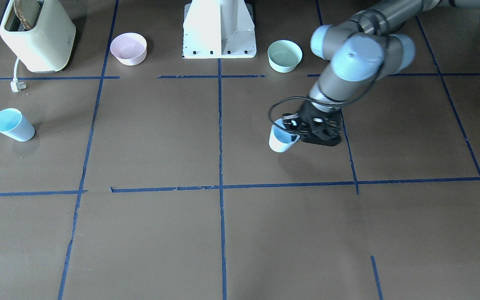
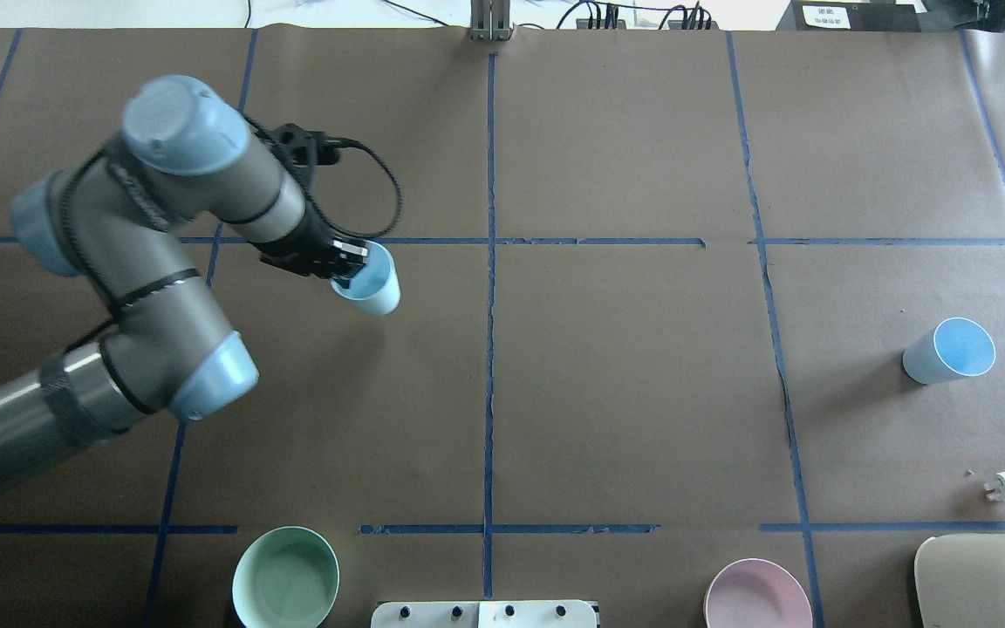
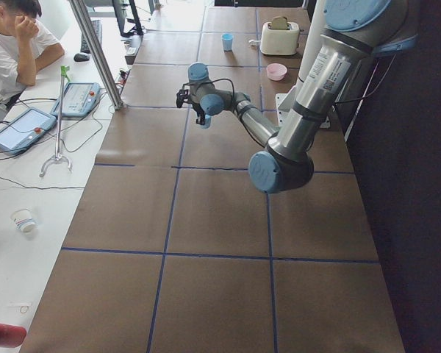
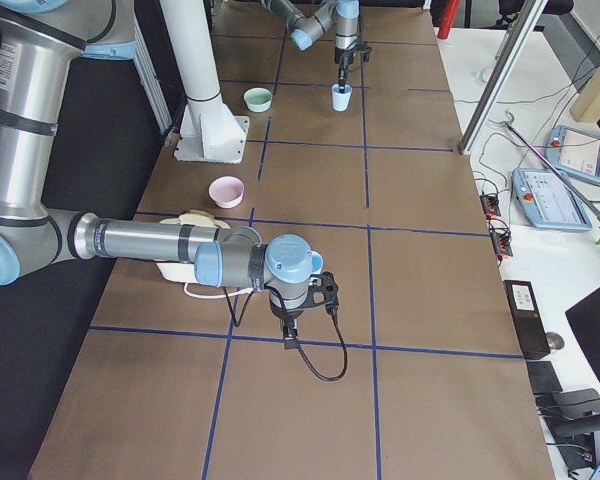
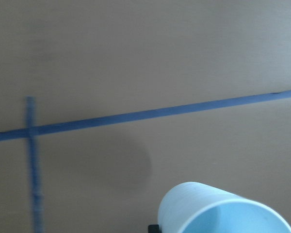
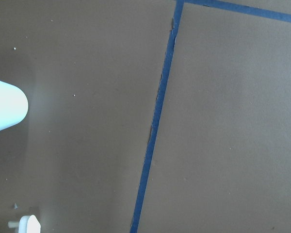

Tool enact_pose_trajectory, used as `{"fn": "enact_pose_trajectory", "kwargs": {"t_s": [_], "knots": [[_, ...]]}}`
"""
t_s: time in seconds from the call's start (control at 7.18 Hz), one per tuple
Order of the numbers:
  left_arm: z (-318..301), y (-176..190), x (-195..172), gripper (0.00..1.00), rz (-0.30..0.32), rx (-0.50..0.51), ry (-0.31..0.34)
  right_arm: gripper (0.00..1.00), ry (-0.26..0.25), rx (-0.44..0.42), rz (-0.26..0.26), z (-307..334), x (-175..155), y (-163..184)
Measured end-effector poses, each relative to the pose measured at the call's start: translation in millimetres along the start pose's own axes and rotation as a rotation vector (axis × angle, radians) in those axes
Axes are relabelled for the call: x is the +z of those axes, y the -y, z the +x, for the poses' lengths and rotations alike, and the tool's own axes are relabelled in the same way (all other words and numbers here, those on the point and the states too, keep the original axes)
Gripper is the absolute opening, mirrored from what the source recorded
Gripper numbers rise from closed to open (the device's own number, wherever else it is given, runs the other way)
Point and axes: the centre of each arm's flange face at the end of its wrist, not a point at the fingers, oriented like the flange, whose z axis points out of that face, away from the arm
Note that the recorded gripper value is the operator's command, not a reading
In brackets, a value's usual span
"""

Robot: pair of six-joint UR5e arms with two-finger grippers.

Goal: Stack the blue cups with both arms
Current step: 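Carry the cup with the left gripper to the table center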

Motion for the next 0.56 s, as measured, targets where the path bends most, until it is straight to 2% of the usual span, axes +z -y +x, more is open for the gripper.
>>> {"fn": "enact_pose_trajectory", "kwargs": {"t_s": [0.14,0.28,0.42,0.56], "knots": [[59.3,-8.3,13.0,0.02,0.005,-0.025,0.013,1.0,0.0,0.0,0.0,0.0,0.0,0.0],[95.5,-13.7,21.6,0.11,0.008,-0.039,0.019,1.0,0.0,0.0,0.0,0.0,0.1,0.0],[112.9,-17.9,29.5,0.67,0.017,-0.039,0.029,1.0,0.001,0.0,0.0,0.0,0.2,0.0],[118.7,-22.3,37.0,1.0,0.022,-0.037,0.04,1.0,0.003,0.0,0.0,-0.1,0.2,0.0]]}}
